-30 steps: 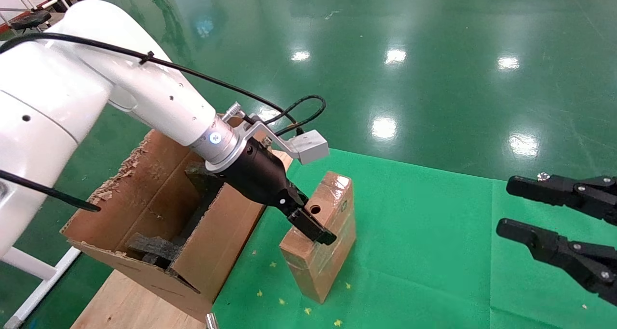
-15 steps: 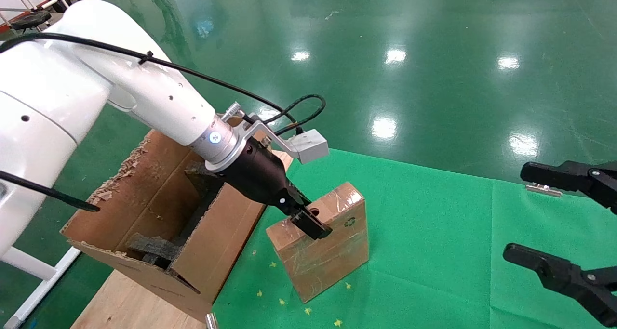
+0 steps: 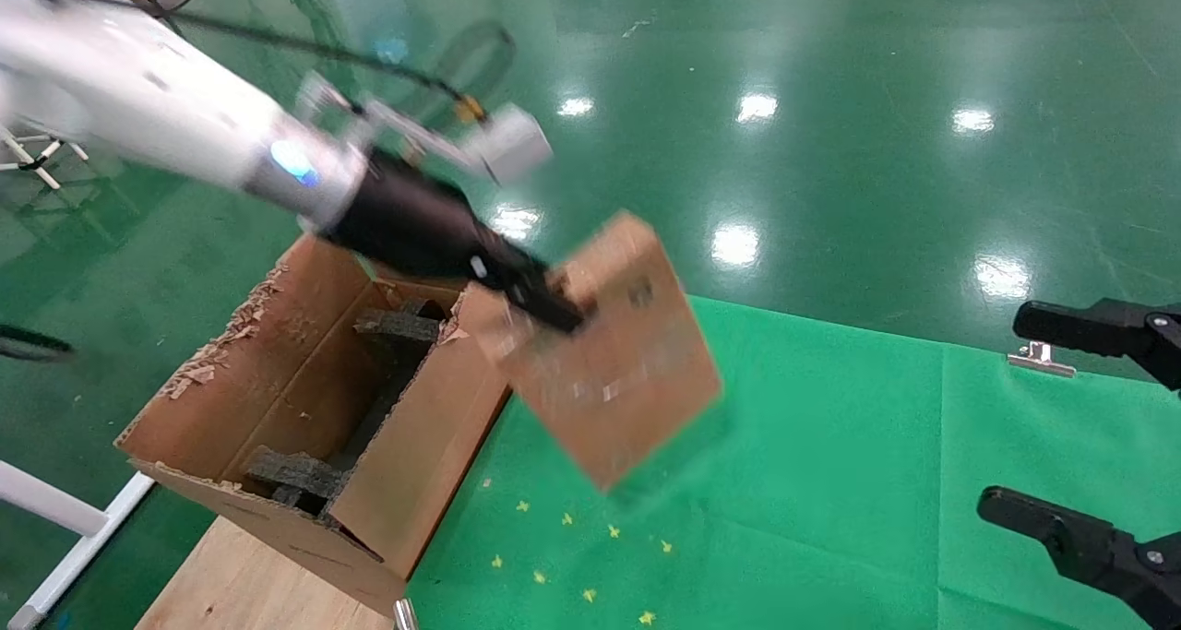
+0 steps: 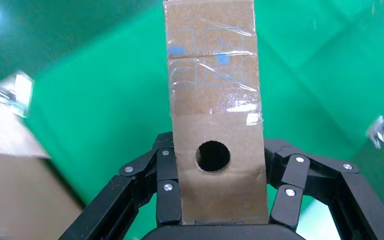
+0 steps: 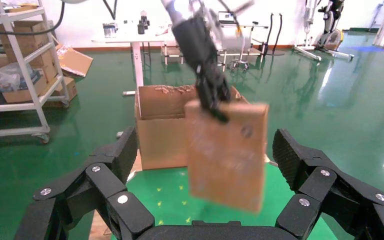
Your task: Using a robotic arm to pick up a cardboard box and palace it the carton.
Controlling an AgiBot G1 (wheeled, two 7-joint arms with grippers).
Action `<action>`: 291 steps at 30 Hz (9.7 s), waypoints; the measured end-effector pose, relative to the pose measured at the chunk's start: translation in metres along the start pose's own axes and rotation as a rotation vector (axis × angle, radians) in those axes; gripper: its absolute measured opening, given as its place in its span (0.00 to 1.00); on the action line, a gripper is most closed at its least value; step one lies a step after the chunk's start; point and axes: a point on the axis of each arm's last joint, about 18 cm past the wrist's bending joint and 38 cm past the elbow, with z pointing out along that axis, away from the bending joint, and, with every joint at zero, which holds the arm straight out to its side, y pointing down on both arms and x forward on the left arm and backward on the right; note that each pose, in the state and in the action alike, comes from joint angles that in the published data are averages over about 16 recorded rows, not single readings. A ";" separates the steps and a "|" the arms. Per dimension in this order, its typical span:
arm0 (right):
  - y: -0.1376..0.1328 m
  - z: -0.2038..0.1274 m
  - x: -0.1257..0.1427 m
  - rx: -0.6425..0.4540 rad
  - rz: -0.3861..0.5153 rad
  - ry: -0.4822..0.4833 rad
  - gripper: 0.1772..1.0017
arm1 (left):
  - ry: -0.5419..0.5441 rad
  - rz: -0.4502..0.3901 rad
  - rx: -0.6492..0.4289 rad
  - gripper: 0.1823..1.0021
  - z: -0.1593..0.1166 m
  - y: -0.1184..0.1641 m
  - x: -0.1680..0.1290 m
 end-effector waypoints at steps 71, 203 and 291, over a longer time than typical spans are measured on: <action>0.000 0.000 0.000 0.000 0.000 0.000 1.00 | -0.653 -0.386 -0.076 0.17 -0.130 0.229 -0.161; 0.000 0.000 0.000 0.000 0.001 0.001 1.00 | 0.066 -0.424 0.557 1.00 -0.056 0.070 -0.066; 0.000 0.000 0.000 0.000 0.001 0.002 1.00 | 0.439 0.484 0.730 1.00 -0.022 0.102 0.128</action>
